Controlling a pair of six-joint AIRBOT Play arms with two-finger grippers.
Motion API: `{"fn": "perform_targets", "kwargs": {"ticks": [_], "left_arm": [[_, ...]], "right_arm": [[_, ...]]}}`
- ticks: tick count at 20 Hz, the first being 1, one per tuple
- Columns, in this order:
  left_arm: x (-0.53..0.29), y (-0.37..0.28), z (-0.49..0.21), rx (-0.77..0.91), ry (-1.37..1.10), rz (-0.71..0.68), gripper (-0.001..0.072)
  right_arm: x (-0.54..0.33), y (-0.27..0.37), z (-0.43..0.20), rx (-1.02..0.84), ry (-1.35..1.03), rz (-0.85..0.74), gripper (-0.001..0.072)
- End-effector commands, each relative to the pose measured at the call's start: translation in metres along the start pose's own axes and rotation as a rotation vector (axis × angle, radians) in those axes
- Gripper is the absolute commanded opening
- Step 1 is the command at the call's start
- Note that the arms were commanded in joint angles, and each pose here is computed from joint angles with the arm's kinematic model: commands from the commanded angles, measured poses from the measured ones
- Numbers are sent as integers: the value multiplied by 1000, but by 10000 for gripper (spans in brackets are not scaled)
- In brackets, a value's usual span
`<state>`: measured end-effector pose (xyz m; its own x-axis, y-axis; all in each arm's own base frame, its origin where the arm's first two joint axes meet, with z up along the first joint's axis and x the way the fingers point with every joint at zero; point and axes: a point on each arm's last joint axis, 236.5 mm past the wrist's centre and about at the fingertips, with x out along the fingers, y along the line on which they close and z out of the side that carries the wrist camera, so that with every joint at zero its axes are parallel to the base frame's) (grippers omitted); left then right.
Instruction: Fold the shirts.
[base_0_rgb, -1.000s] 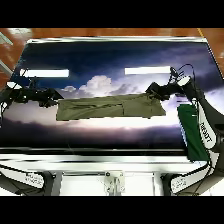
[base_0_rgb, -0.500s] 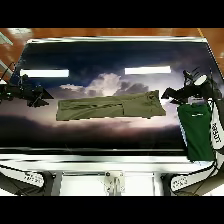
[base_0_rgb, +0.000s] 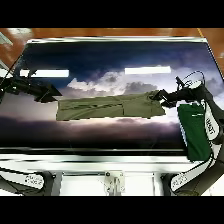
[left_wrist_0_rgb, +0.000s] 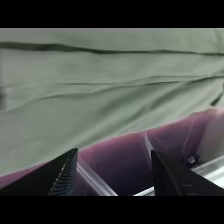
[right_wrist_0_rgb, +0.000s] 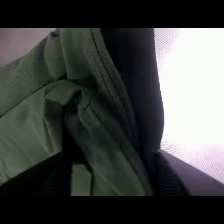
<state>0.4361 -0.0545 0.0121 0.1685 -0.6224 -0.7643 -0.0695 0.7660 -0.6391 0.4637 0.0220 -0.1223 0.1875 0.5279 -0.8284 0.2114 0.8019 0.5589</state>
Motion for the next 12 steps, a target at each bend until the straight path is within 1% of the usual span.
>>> {"fn": "perform_targets", "kwargs": {"ticks": [1,2,3,4,5,6,8,12], "left_arm": [[11,-27,4,53,-15,-25,523],[15,-31,7,65,-28,-22,521],[19,-35,10,76,-42,-19,492],[23,-40,13,88,-57,-17,387],[29,-46,16,104,-70,-15,280],[37,-55,17,124,-73,-16,153],[59,-76,13,210,-66,-24,42],[129,-128,-8,285,-59,-60,41]], "right_arm": [[15,18,-6,-45,27,76,382],[14,30,-9,-103,32,108,290],[10,40,-11,-151,34,125,238],[2,46,-12,-178,29,131,130],[-9,54,-12,-195,19,137,67],[-23,62,-12,-215,7,140,67],[-57,85,-16,-263,-23,149,66],[-123,132,-27,-260,-114,160,66]]}}
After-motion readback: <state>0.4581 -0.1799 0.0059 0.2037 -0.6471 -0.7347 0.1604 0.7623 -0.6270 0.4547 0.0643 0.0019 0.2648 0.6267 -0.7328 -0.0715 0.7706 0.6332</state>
